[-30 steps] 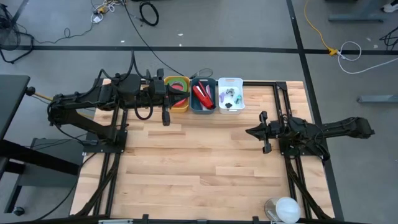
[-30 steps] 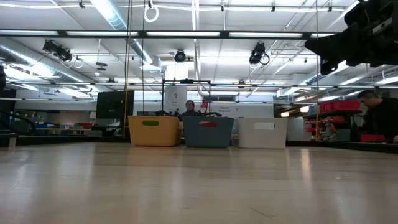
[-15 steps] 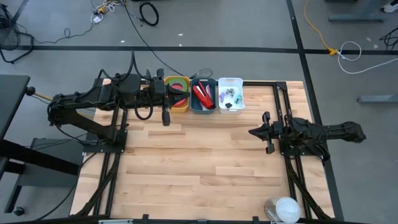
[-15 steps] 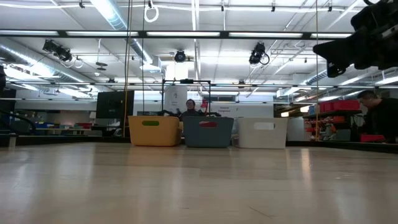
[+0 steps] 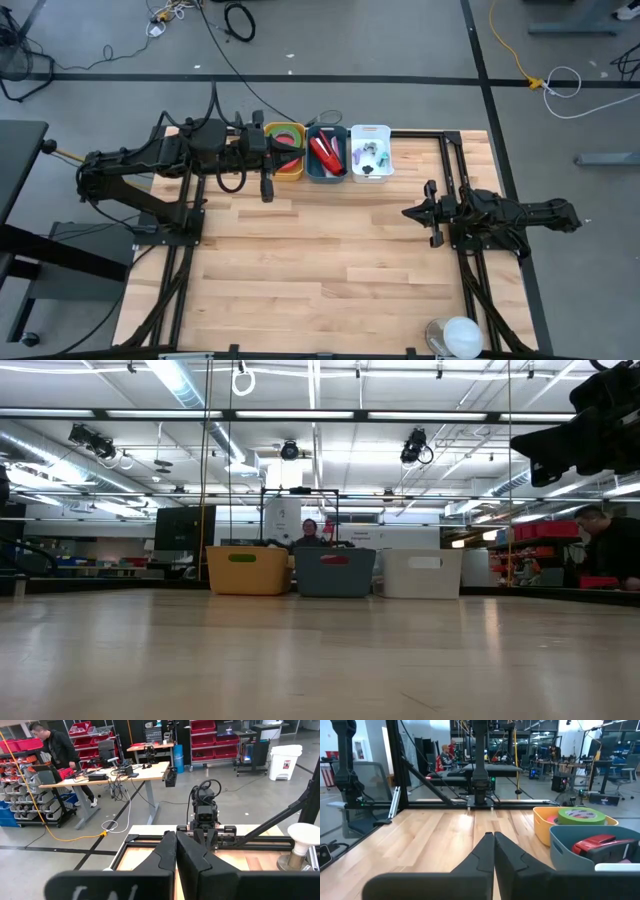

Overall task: Pick and place Stapler, Stapler remover, tape
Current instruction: Return to Home Position

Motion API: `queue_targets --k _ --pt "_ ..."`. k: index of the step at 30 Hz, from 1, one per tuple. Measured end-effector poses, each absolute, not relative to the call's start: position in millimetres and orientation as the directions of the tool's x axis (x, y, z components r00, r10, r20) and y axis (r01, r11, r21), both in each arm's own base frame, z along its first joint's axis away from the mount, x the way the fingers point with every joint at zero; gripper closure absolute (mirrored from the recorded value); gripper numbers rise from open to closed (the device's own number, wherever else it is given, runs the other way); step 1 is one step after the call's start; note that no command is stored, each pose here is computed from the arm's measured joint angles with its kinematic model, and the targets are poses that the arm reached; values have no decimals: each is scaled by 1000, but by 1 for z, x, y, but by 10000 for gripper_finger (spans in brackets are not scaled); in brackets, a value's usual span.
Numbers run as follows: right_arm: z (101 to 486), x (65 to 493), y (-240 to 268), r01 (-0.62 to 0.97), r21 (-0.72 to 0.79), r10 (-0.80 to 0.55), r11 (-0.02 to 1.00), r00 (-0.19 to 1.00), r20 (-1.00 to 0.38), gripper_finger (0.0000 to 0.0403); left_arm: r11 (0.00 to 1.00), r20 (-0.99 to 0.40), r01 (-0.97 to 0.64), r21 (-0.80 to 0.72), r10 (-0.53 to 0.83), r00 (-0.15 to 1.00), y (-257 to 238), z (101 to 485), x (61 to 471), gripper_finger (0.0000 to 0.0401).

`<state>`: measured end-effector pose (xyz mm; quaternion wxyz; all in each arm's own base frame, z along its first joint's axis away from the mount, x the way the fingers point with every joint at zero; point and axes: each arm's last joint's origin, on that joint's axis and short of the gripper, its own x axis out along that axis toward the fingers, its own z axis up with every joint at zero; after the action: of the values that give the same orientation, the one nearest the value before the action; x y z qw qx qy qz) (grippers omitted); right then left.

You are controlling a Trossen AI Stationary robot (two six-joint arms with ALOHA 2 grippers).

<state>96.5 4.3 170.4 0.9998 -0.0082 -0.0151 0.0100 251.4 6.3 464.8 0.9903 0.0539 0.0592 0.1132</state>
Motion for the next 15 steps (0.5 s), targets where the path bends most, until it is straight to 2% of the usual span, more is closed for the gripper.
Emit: queue_targets --k 15 --pt "170 97 4 -18 -7 19 1000 999 31 387 969 -105 -218 120 230 967 6 465 252 389"
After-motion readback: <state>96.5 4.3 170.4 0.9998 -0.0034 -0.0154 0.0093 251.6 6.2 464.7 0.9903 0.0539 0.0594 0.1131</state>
